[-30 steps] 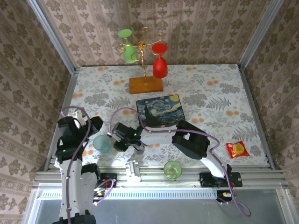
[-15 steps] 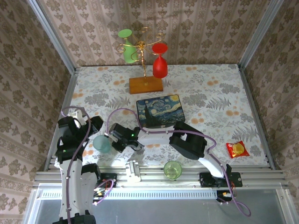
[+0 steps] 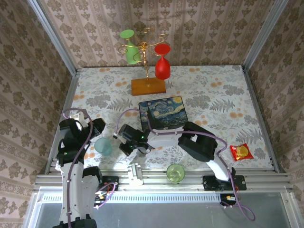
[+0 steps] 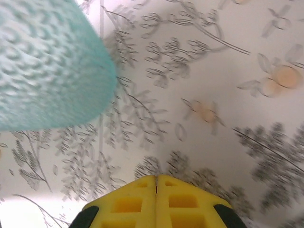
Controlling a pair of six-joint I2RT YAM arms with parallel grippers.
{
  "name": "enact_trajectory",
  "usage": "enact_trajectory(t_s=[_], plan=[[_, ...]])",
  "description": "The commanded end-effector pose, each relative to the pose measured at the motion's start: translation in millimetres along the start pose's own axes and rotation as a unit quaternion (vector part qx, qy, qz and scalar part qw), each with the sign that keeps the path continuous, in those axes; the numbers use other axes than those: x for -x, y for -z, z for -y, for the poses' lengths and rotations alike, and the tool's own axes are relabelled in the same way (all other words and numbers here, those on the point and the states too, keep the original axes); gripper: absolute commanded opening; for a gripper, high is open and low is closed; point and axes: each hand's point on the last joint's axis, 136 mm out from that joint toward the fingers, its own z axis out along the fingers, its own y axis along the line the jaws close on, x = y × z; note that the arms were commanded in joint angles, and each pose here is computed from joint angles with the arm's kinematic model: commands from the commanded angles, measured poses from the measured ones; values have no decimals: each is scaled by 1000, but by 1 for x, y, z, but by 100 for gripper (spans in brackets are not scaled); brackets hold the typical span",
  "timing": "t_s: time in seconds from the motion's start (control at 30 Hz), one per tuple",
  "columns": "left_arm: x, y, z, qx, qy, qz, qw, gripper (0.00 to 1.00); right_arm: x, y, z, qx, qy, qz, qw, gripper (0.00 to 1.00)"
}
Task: Unlock the padlock with the key
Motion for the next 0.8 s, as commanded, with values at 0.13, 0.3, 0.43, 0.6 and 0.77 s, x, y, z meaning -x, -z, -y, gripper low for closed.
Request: enact_trajectory(t_s=[0.13, 0.3, 0.43, 0.6, 0.77], plan=[[3, 1, 17, -30, -12, 4, 999, 26, -3, 33, 7, -17, 17, -4, 1000, 0], [0, 0, 27, -23, -41, -3, 999, 25, -16, 47, 13, -28, 12, -16, 999, 0], [-7, -5, 37, -32, -47, -21, 998, 25, -21, 57, 11, -22, -2, -11, 1000, 0], [-23, -8, 56, -44, -54, -55, 996, 24, -47, 66, 16, -27, -22, -11, 999, 0], [-36, -12, 67, -44, -76, -68, 994, 24, -78, 70, 36, -69, -37, -16, 997, 0]])
